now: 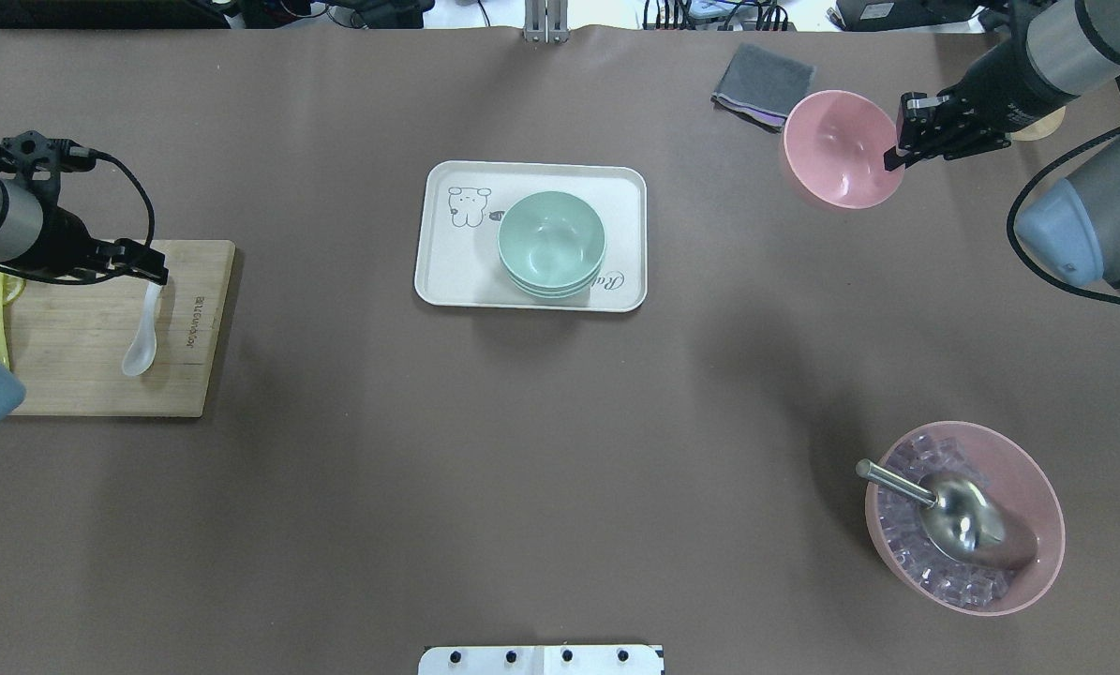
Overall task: Stack pink bowl on green and place spoon
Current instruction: 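Lift the pink bowl with the right gripper while the left reaches the white spoon, then carry the pink bowl toward the tray while the left gripper lifts the spoon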
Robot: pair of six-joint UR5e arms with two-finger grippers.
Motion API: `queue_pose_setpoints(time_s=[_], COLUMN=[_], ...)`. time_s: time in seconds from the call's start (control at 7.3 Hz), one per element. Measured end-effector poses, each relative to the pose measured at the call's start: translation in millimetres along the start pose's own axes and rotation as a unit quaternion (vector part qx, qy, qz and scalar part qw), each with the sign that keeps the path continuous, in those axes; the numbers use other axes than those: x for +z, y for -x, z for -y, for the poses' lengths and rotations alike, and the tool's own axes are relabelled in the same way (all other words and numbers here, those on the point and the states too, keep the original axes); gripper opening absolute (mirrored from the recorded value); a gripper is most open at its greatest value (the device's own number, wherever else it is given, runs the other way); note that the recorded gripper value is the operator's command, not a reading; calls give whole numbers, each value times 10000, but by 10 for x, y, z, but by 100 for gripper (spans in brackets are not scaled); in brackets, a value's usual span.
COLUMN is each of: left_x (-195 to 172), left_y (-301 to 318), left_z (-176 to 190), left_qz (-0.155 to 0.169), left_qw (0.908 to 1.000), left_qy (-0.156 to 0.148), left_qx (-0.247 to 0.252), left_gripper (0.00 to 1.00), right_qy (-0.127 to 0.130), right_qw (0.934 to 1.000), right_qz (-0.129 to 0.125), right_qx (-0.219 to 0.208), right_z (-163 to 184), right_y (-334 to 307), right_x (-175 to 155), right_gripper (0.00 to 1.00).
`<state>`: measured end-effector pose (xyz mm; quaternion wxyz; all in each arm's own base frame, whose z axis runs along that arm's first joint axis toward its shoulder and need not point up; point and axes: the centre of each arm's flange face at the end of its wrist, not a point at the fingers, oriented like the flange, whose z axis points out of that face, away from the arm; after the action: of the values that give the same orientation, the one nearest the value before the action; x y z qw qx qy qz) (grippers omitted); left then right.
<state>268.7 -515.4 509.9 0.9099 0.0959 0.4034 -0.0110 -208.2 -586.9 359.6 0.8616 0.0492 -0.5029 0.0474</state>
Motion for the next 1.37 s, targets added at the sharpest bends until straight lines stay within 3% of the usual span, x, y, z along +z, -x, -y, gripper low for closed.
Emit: queue_pose_setpoints(time_s=[0.14,0.55,0.82,1.1,1.37], left_x=[68,242,295,310,321], left_y=[-13,-92,-124,-115,-64], left_z=[-35,-145,-180,-197,-237], left_qz=[18,111,168,189,189], left_qw=[10000,9998,9996,9996,9995], left_qy=[10,42,19,27,28], left_qx=[22,142,203,228,240], left_gripper=[69,58,43,18,4], right_qy=[-10,-19,-24,-29,-31], right_qw=[10000,10000,10000,10000,10000], right_qz=[16,18,23,22,21], right_qx=[7,14,8,5,5], right_z=[-8,-13,-13,-11,-11], right_y=[19,21,27,30,31], right_x=[-18,-25,-29,-30,-31], right_gripper=[0,0,0,0,0])
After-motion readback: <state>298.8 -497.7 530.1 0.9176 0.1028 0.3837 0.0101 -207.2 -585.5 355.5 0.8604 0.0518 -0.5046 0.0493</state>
